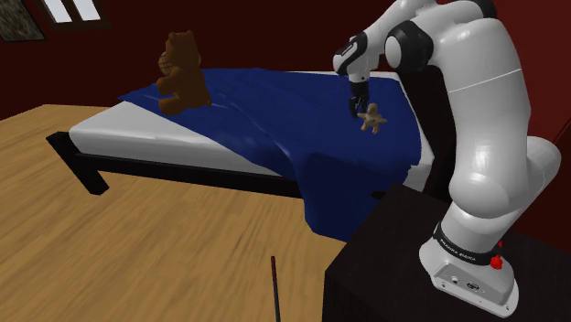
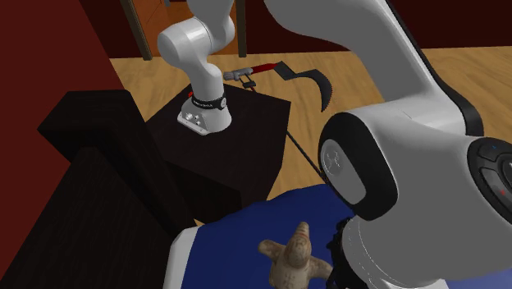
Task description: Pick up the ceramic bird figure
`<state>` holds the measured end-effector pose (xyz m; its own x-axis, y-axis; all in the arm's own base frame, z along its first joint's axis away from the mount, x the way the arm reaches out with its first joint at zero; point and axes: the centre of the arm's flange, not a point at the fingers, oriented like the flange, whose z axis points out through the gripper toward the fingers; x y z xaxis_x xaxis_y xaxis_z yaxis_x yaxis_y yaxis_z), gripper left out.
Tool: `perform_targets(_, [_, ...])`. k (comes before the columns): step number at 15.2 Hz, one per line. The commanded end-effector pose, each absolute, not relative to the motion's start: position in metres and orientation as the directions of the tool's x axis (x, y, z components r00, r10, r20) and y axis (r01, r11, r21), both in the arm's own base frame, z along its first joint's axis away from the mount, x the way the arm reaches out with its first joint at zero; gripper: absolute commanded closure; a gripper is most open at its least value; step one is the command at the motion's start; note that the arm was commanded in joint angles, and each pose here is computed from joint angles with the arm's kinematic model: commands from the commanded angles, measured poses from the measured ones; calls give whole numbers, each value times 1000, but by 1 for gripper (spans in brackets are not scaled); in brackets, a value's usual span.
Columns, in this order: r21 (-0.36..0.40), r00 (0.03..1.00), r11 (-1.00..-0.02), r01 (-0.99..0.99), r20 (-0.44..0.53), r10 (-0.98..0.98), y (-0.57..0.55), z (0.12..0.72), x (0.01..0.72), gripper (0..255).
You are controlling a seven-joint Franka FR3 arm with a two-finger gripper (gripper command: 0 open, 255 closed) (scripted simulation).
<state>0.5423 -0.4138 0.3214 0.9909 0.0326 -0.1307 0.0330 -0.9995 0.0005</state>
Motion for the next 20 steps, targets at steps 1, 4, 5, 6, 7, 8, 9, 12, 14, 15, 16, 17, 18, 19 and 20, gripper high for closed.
perform_targets(1, [1,991,-999,33,-130,33,-413,313,541,0])
perform_targets(4, [1,991,-999,33,-130,33,-413,313,541,255])
perform_targets(5, [1,991,-999,33,-130,33,-413,313,540,255])
perform_targets(6, [1,991,-999,33,-130,33,-413,313,540,255])
perform_targets(7, [1,991,-999,33,-130,33,-413,313,540,255])
perform_targets(8, [1,991,-999,33,-130,33,-413,313,540,255])
perform_targets(9, [1,991,-999,33,-130,33,-413,313,540,255])
perform_targets(12, [1,991,-999,33,-130,33,-413,313,541,255])
perform_targets(14, [1,991,-999,33,-130,33,-413,323,541,255])
perform_targets(15, [1,991,-999,33,-130,33,-413,329,541,255])
perform_targets(16, [1,991,-999,33,-130,33,-413,334,541,255])
perform_targets(17, [1,991,-999,33,-130,33,-413,339,541,255])
perform_targets(18, [1,991,-999,33,-130,33,-413,344,541,255])
perform_targets(19, [1,991,-999,33,-130,33,-413,350,541,255])
perform_targets(20, [1,991,-999,33,-130,33,-413,355,541,255])
